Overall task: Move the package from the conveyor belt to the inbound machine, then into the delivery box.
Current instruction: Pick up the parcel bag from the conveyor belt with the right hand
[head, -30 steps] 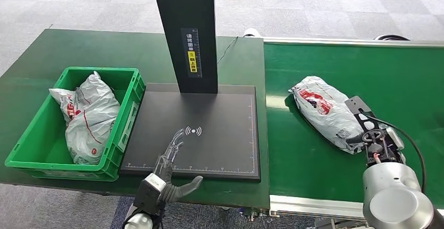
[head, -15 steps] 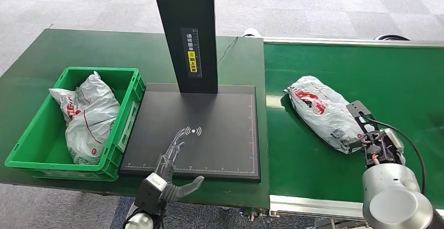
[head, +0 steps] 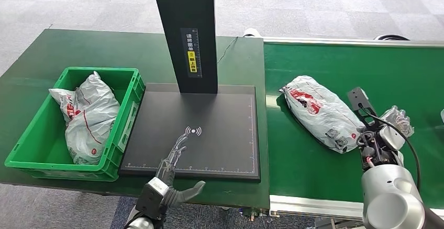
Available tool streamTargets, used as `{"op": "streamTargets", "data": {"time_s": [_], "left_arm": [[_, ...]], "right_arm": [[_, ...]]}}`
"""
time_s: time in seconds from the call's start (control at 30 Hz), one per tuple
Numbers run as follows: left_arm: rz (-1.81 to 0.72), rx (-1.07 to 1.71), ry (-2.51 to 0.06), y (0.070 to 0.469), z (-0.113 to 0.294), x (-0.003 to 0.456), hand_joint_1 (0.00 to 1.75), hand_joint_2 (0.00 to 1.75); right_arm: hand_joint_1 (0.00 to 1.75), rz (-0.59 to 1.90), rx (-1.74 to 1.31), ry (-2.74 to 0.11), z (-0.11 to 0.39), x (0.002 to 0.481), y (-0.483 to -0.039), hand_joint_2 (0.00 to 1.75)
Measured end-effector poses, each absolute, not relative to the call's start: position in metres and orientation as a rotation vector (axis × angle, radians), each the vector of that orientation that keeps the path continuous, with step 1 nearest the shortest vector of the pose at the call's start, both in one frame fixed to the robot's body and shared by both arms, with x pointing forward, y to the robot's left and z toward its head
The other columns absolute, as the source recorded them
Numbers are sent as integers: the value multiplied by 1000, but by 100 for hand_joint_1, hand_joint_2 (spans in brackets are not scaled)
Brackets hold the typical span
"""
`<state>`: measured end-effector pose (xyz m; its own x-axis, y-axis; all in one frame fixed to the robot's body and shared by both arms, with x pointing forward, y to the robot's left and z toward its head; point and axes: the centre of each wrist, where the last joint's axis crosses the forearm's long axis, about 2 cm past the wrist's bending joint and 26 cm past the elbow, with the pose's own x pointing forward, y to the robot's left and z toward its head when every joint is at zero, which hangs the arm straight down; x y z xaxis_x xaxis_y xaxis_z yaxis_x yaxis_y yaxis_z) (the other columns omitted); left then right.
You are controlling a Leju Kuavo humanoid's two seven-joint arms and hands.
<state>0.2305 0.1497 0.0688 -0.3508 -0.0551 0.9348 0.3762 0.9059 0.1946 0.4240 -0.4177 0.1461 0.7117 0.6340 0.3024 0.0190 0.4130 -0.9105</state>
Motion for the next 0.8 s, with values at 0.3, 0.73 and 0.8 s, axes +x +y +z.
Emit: {"op": "streamTargets", "data": {"time_s": [0.3, 0.73, 0.8], "left_arm": [[-510, -263, -1896, 142, 75, 241, 0, 175], [-551, -280, -1879, 137, 75, 249, 0, 175], [-551, -280, -1876, 137, 74, 249, 0, 175]], "right_arm": [[0, 516, -791, -875, 128, 422, -383, 175], [0, 436, -459, -950, 117, 422, -340, 175], [0, 422, -447, -920, 116, 422, -335, 175]]}}
